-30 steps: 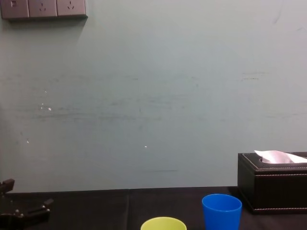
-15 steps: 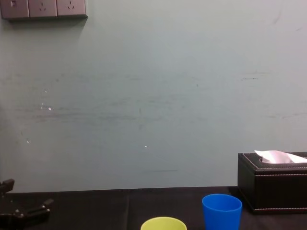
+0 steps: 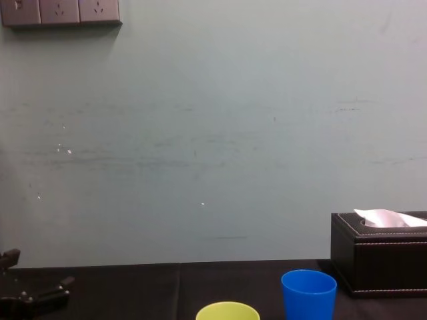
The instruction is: Stack the three plastic cups sequentially using one hand.
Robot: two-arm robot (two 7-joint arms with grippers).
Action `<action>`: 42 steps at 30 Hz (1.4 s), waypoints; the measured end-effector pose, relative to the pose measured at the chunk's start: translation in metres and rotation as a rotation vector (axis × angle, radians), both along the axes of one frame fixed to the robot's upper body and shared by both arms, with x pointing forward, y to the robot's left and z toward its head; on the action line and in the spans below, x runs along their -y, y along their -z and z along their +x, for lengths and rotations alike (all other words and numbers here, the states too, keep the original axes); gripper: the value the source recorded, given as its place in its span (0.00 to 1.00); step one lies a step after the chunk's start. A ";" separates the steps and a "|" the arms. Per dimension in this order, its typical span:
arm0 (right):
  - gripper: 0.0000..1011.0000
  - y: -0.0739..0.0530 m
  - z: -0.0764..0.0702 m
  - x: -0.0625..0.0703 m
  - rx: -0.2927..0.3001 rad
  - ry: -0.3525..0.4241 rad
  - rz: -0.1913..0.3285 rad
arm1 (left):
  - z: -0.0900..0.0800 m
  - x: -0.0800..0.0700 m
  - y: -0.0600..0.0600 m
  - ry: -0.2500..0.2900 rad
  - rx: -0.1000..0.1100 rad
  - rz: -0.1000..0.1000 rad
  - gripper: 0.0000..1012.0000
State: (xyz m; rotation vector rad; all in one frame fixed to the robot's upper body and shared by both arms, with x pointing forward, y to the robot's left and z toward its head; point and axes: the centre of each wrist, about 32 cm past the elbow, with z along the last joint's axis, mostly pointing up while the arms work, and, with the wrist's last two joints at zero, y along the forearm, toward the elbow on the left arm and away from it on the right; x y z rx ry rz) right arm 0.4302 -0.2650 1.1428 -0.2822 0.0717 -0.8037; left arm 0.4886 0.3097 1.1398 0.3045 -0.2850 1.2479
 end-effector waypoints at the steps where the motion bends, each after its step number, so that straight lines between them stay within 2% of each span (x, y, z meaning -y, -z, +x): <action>1: 0.96 0.000 0.000 0.000 0.000 0.000 0.000 | 0.000 0.000 0.000 0.000 0.000 0.000 1.00; 4: 0.90 0.000 0.000 0.000 0.001 0.000 0.001 | 0.000 0.000 0.000 0.000 0.000 0.000 1.00; 5: 0.84 0.000 0.000 0.000 0.001 0.000 0.001 | 0.000 0.000 0.000 0.000 0.000 0.000 1.00; 11: 0.75 0.000 0.000 0.000 0.001 0.001 0.001 | 0.000 0.000 0.000 0.000 0.000 0.000 1.00; 32: 0.72 -0.001 -0.001 0.000 0.002 0.000 0.003 | 0.000 0.000 0.000 0.000 0.000 0.000 1.00; 36: 0.72 -0.008 -0.006 0.001 0.020 0.004 0.012 | 0.000 0.000 0.000 0.000 0.000 0.000 1.00; 42: 0.72 -0.026 -0.017 0.003 0.050 0.022 0.040 | 0.000 0.000 0.000 0.000 0.000 0.000 1.00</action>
